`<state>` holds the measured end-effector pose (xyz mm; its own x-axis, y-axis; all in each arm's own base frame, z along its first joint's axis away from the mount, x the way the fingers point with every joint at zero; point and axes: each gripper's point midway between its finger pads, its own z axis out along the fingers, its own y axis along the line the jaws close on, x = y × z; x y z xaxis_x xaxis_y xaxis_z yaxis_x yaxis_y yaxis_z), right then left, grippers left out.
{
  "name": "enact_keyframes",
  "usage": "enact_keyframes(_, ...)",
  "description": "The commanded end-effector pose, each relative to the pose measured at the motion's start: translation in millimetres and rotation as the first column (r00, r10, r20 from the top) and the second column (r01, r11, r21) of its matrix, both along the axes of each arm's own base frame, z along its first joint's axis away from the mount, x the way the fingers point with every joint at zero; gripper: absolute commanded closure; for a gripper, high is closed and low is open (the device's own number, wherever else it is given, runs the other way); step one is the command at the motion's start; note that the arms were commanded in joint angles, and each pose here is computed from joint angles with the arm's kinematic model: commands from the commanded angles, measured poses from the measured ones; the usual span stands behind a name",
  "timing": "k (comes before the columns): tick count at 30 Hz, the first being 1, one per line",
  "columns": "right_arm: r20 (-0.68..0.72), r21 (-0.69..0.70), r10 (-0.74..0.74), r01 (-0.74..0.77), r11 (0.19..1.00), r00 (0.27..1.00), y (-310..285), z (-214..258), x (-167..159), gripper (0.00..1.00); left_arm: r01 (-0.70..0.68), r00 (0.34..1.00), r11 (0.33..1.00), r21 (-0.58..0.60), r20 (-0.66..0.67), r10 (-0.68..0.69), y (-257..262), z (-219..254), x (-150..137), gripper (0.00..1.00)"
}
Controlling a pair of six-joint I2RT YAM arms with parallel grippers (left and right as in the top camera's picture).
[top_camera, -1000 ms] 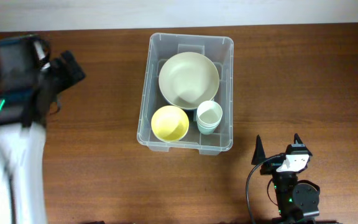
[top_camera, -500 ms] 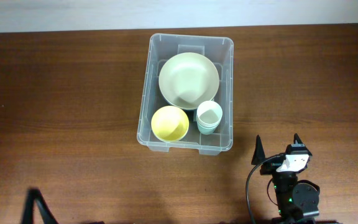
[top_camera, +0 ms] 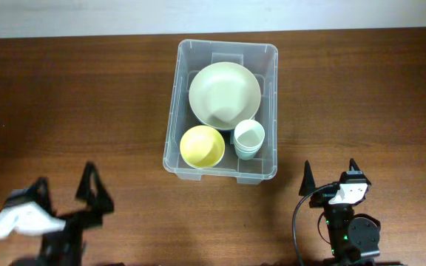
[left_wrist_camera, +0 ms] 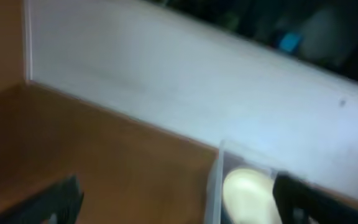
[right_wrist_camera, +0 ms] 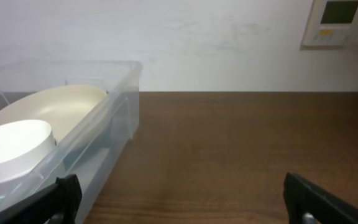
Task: Pack container
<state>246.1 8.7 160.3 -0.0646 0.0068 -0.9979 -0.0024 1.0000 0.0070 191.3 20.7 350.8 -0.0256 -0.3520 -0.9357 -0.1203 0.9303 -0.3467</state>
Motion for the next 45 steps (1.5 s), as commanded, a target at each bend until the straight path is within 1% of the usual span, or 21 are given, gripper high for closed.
enact_keyframes(1, -0.005, -0.007, -0.008, 0.008, 1.000, 1.000, -2.0, -2.4, -0.3, 0.01, 0.098, 0.995, 0.995, 0.002, 0.030, -0.098, -11.7, -43.5, 37.1, 0.00)
enact_keyframes(2, -0.005, -0.007, -0.008, 0.008, 1.000, 1.000, -2.0, -2.4, -0.3, 0.01, 0.109, 0.993, 0.994, 0.007, 0.051, -0.110, -12.7, -51.4, 44.4, 0.00)
enact_keyframes(3, -0.005, -0.007, -0.008, 0.008, 1.000, 1.000, -2.0, -2.4, -0.3, 0.01, 0.129, 0.988, 0.992, 0.016, 0.085, -0.130, -14.5, -69.0, 55.9, 0.00)
enact_keyframes(7, -0.005, -0.007, -0.008, 0.008, 1.000, 1.000, -2.0, -2.4, -0.3, 0.01, 0.146, 0.984, 0.989, 0.020, 0.098, -0.147, -16.0, -106.2, 66.6, 0.00)
enact_keyframes(10, -0.005, -0.007, -0.008, 0.008, 1.000, 1.000, -2.0, -2.4, -0.3, 0.01, 0.146, 0.987, 0.989, 0.012, 0.070, -0.146, -16.0, -130.2, 67.0, 0.00)
enact_keyframes(15, -0.005, -0.007, -0.008, 0.008, 1.000, 1.000, -2.0, -2.4, -0.3, 0.01, 0.142, 0.989, 0.990, 0.007, 0.050, -0.142, -15.8, -157.4, 63.3, 0.00)
enact_keyframes(22, -0.005, -0.007, -0.008, 0.008, 1.000, 1.000, -2.0, -2.4, -0.3, 0.00, 0.143, 0.988, 0.990, 0.010, 0.060, -0.143, -16.6, -175.2, 59.2, 0.00)
enact_keyframes(25, -0.005, -0.007, -0.008, 0.008, 1.000, 1.000, -1.9, -2.4, -0.3, 0.01, 0.103, 0.994, 0.994, 0.018, 0.043, -0.104, -12.2, -179.4, 58.1, 0.00)
enact_keyframes(29, -0.005, -0.007, -0.008, 0.008, 1.000, 1.000, -2.0, -2.4, -0.3, 0.01, 0.002, 1.000, 1.000, 0.019, -0.023, -0.001, 0.9, -195.9, 55.2, 0.00)
enact_keyframes(30, -0.005, -0.007, -0.008, 0.008, 1.000, 1.000, -2.0, -2.4, -0.3, 0.01, -0.016, 0.999, 0.999, 0.037, -0.037, 0.018, 3.8, -198.8, 54.3, 0.00)
enact_keyframes(32, -0.005, -0.007, -0.008, 0.008, 1.000, 1.000, -2.0, -2.4, -0.3, 0.01, -0.007, 0.999, 0.989, 0.145, -0.041, 0.013, 3.9, -197.0, 54.3, 0.00)
enact_keyframes(36, -0.005, -0.007, -0.008, 0.008, 1.000, 1.000, -2.0, -2.4, -0.3, 0.01, 0.009, 0.998, 0.961, 0.276, -0.057, 0.007, 3.9, -197.0, 54.3, 0.01)
enact_keyframes(38, -0.005, -0.007, -0.008, 0.008, 1.000, 1.000, -2.0, -2.4, -0.3, 0.01, 0.012, 0.998, 0.953, 0.302, -0.060, 0.007, 4.1, -197.0, 54.3, 0.00)
enact_keyframes(43, -0.005, -0.007, -0.008, 0.008, 1.000, 1.000, -2.0, -2.4, -0.3, 0.01, 0.008, 0.998, 0.952, 0.305, -0.060, 0.010, 4.7, -196.9, 54.3, 0.00)
enact_keyframes(45, -0.005, -0.007, -0.008, 0.008, 1.000, 1.000, -2.0, -2.4, -0.3, 0.01, 0.017, 0.998, 0.938, 0.346, -0.065, 0.006, 4.1, -196.9, 54.3, 0.00)
